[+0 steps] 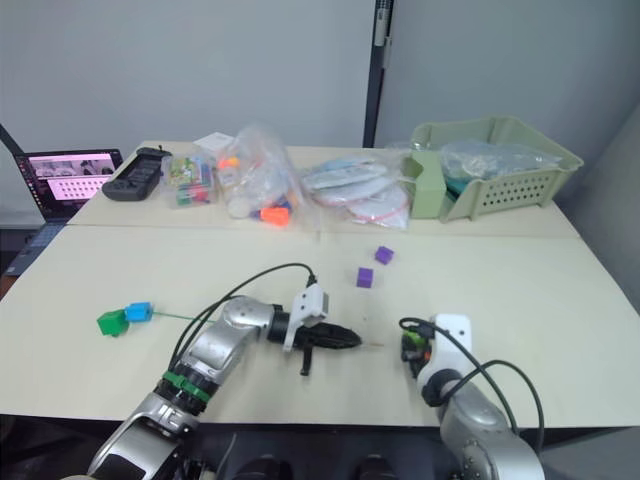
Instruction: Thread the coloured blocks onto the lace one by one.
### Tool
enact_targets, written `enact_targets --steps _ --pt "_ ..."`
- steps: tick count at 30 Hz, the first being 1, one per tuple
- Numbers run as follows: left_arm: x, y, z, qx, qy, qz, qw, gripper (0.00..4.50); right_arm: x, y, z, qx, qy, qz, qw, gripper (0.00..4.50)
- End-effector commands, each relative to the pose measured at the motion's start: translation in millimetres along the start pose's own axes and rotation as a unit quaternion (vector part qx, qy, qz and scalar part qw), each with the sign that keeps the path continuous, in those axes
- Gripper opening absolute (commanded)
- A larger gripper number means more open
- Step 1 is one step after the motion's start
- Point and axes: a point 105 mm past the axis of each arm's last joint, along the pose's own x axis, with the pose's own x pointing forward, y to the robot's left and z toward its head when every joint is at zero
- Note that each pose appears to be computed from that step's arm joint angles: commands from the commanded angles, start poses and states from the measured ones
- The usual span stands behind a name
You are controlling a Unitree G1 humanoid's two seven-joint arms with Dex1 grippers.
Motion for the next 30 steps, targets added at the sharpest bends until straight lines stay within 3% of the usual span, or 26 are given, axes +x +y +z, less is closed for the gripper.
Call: enact_targets --steps 1,3,5,12,17,21,30 --pt "2 1 11 0.025 -0.009 -0.01 1.0 0.0 -6 4 3 -0.009 -0.004 -0.008 1.0 1.16" --pt "2 2 11 0.026 -0.009 -0.01 1.0 0.0 -6 4 1 -0.005 0.002 -0.01 1.0 1.16" --pt "2 2 11 0.025 -0.009 -0.01 1.0 0.0 -7 6 1 -0.003 0.006 -0.003 1.0 2.23" --pt "-1 3 7 0.023 -0.009 -0.002 1.0 0.0 -27 5 25 -0.056 0.023 0.1 0.993 4.48" --pt "-2 2 5 0.022 -0.011 0.005 1.0 0.0 -39 -12 41 -0.135 0.07 0.161 0.975 4.48" --pt "-3 2 5 0.02 -0.014 0.016 1.0 0.0 -45 -15 67 -0.253 0.097 0.27 0.924 4.48" --pt "-7 1 8 0.022 -0.018 0.034 0.999 0.0 -11 -37 63 -0.458 0.175 0.384 0.782 4.48"
